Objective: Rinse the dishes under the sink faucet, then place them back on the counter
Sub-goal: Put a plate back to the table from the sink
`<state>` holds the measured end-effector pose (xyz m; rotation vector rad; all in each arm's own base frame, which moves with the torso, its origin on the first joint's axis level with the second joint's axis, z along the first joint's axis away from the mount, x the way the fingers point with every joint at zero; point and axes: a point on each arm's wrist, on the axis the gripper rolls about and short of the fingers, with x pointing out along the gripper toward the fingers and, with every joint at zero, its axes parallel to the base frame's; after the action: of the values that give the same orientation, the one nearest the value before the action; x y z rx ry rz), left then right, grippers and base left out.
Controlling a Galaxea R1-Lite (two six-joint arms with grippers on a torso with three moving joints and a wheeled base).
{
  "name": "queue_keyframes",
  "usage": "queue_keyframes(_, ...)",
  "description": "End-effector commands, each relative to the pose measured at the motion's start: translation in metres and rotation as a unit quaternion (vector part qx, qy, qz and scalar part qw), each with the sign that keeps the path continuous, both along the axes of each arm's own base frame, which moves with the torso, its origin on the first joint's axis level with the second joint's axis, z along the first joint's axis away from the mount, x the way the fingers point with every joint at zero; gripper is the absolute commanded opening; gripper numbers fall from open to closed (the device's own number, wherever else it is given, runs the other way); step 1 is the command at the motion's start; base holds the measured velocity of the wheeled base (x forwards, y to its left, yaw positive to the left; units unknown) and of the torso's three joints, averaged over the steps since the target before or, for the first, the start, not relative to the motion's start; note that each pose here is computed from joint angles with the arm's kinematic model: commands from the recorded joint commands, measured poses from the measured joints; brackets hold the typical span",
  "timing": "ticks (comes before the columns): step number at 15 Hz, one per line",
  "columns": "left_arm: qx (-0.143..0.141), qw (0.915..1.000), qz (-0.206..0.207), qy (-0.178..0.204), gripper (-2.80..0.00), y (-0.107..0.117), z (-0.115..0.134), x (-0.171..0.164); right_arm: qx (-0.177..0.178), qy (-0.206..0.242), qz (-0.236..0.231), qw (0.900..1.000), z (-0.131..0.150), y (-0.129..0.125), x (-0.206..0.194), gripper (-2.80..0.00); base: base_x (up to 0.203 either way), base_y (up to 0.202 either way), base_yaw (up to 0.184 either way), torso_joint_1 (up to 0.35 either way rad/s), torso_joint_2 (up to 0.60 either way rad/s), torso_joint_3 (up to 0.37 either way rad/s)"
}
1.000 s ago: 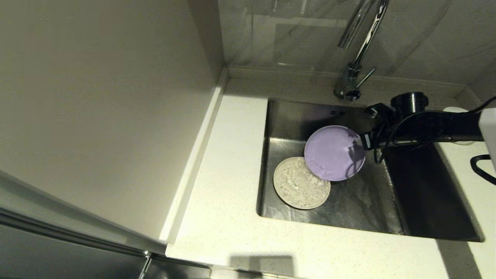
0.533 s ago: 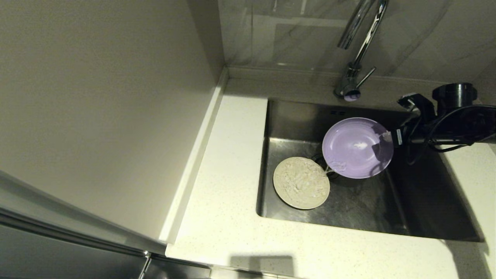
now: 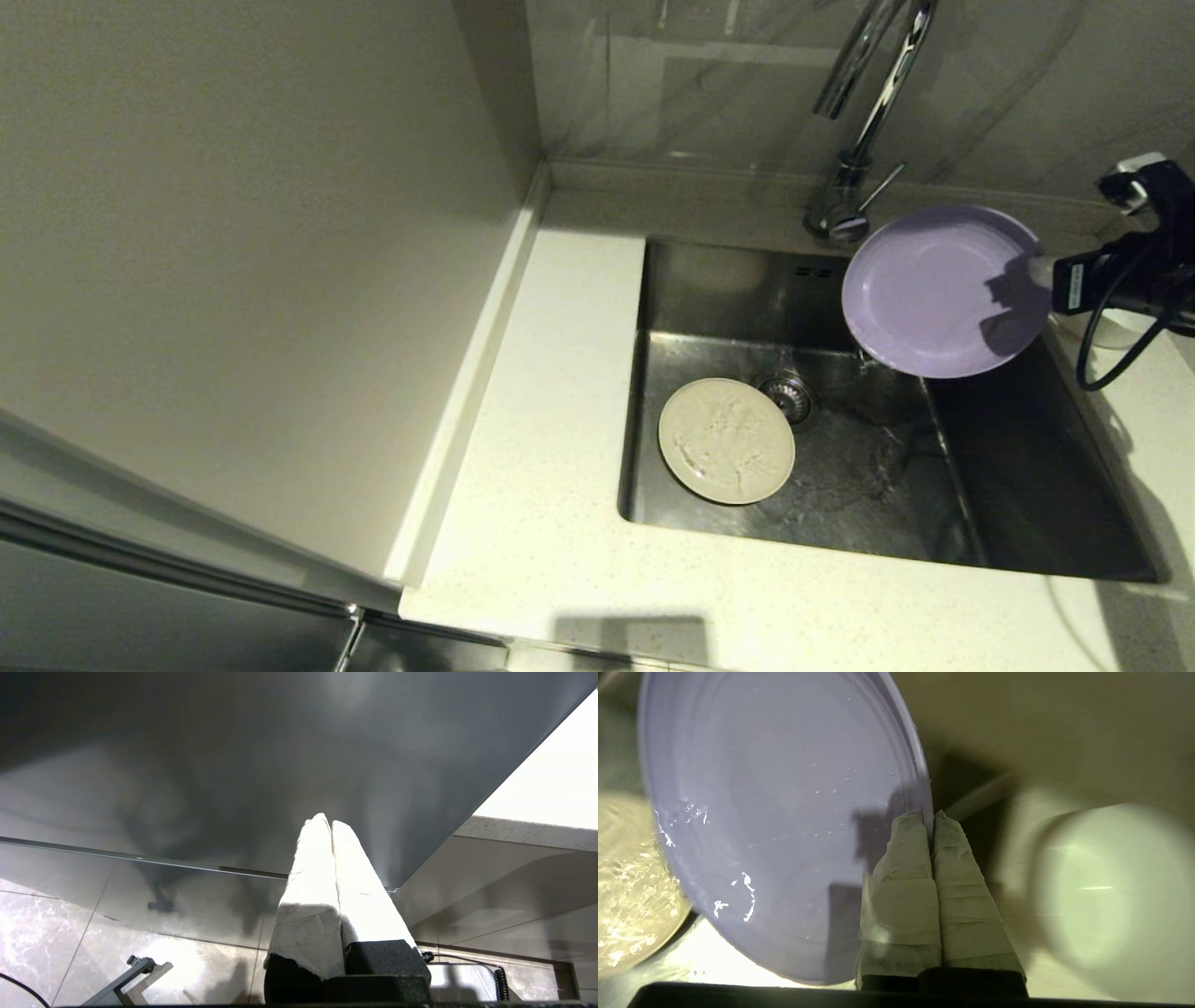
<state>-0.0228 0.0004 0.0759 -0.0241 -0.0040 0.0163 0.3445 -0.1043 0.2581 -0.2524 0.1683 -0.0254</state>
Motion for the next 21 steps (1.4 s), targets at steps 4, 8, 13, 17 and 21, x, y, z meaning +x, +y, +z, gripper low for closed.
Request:
queue_keyframes(4,0.000,1.0000,0.000,-0.001,-2.80,0.000,0.000,0.000,-0.025,-0.141,-0.041,0.989,0.053,-0.003,-0.059,-2.80,0.000,0.000,0.000,0.000,0.00,0.000)
queue_keyframes(8,0.000,1.0000,0.000,-0.001,-2.80,0.000,0.000,0.000,-0.028,-0.238,-0.061,0.969,0.071,0.005,-0.090,-2.80,0.000,0.000,0.000,0.000,0.00,0.000)
queue_keyframes(13,0.000,1.0000,0.000,-0.001,-2.80,0.000,0.000,0.000,0.002,-0.156,-0.073,0.985,0.066,0.009,-0.109,-2.80,0.000,0.000,0.000,0.000,0.00,0.000)
queue_keyframes(17,0.000,1.0000,0.000,-0.001,-2.80,0.000,0.000,0.000,0.070,0.044,-0.125,0.989,0.047,0.000,-0.137,-2.80,0.000,0.000,0.000,0.000,0.00,0.000)
queue_keyframes(21,0.000,1.0000,0.000,-0.001,-2.80,0.000,0.000,0.000,0.094,0.176,-0.206,0.958,0.020,-0.013,-0.156,-2.80,0.000,0.000,0.000,0.000,0.00,0.000)
